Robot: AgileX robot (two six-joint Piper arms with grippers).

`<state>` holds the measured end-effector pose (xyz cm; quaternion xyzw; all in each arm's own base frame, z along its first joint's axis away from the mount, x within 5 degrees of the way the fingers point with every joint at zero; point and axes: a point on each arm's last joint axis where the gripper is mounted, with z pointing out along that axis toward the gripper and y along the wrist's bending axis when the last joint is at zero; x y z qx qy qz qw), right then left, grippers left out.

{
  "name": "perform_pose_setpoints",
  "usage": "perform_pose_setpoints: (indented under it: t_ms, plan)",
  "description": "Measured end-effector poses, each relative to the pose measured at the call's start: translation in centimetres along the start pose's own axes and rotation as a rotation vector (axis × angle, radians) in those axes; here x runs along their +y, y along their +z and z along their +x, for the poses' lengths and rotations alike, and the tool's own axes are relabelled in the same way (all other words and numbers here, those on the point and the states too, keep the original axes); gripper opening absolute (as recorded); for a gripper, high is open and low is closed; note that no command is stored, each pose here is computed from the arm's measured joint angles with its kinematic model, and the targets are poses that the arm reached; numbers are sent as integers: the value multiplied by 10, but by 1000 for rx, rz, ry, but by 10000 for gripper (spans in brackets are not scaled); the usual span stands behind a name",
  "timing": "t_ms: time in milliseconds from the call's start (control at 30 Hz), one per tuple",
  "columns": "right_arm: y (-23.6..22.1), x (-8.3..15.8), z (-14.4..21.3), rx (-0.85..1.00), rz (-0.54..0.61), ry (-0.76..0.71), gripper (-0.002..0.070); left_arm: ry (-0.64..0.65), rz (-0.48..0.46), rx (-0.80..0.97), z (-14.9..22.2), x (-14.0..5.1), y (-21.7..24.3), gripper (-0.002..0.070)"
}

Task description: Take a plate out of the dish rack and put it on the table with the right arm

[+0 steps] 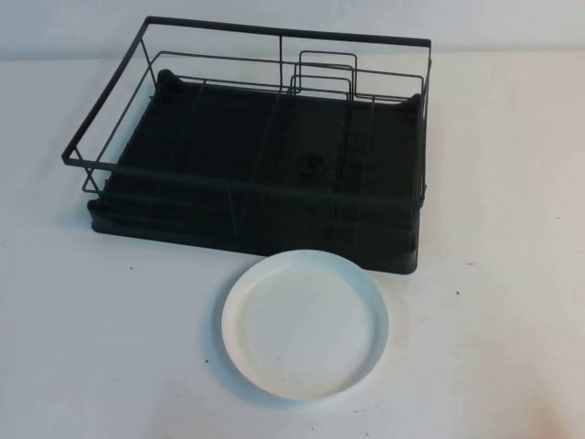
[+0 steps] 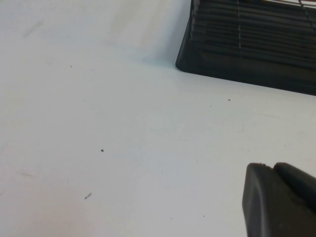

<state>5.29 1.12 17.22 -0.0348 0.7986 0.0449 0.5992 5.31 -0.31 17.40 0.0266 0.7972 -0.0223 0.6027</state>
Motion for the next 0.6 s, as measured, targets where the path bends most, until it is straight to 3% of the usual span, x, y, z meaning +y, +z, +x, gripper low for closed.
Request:
perform_pose_setpoints:
  t_ms: [600]
  plan:
    - [0,0,0,4,1,12,-18,0,0,0,0,0,0,-6]
